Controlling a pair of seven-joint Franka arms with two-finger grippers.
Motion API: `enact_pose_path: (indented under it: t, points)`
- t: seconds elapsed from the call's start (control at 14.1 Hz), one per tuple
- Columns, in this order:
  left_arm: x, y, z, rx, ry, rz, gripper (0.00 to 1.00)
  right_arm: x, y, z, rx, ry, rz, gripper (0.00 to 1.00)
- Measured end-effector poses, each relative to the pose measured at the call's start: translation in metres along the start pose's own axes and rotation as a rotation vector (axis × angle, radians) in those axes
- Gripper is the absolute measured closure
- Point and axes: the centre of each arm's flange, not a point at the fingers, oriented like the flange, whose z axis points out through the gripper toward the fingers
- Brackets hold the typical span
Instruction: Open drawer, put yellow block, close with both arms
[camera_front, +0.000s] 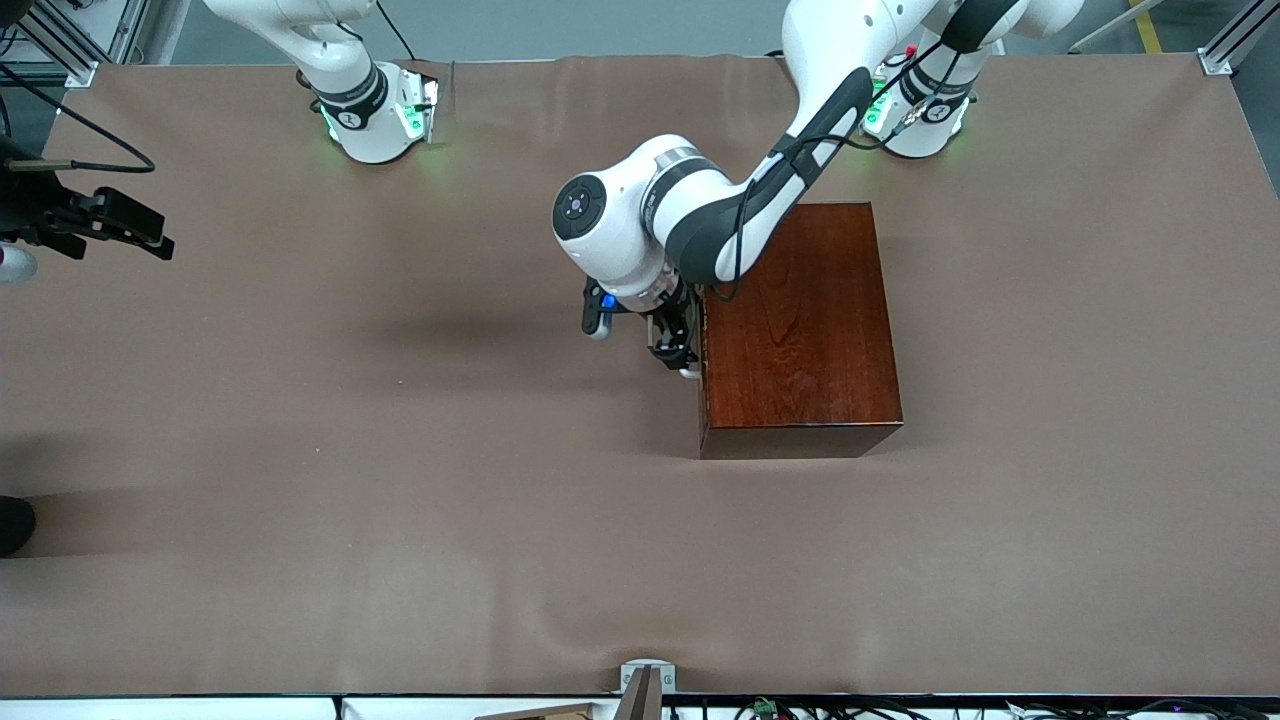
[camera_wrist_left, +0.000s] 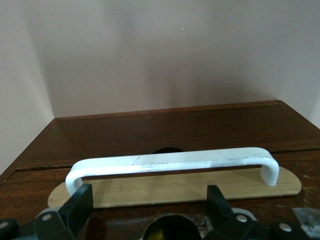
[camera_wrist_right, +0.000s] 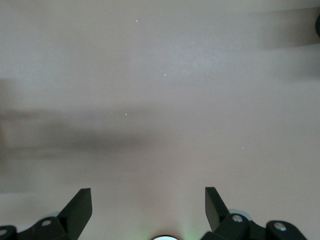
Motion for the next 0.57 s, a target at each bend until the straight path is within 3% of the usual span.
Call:
enact_pose_path:
  t: [0.28, 0.42, 0.57]
  points:
    - [0.001, 0.0, 0.0, 0.008, -0.004, -0.046, 0.0, 0.0, 0.002, 0.0, -0.014, 0.003, -0.024, 0.0]
    - [0.005, -0.002, -0.004, 0.037, 0.027, -0.168, 0.0, 0.002, 0.002, -0.002, -0.019, 0.02, -0.027, 0.0]
    - [0.018, 0.006, -0.016, 0.061, 0.08, -0.382, 0.0, 0.004, 0.003, -0.001, -0.027, 0.029, -0.036, 0.0]
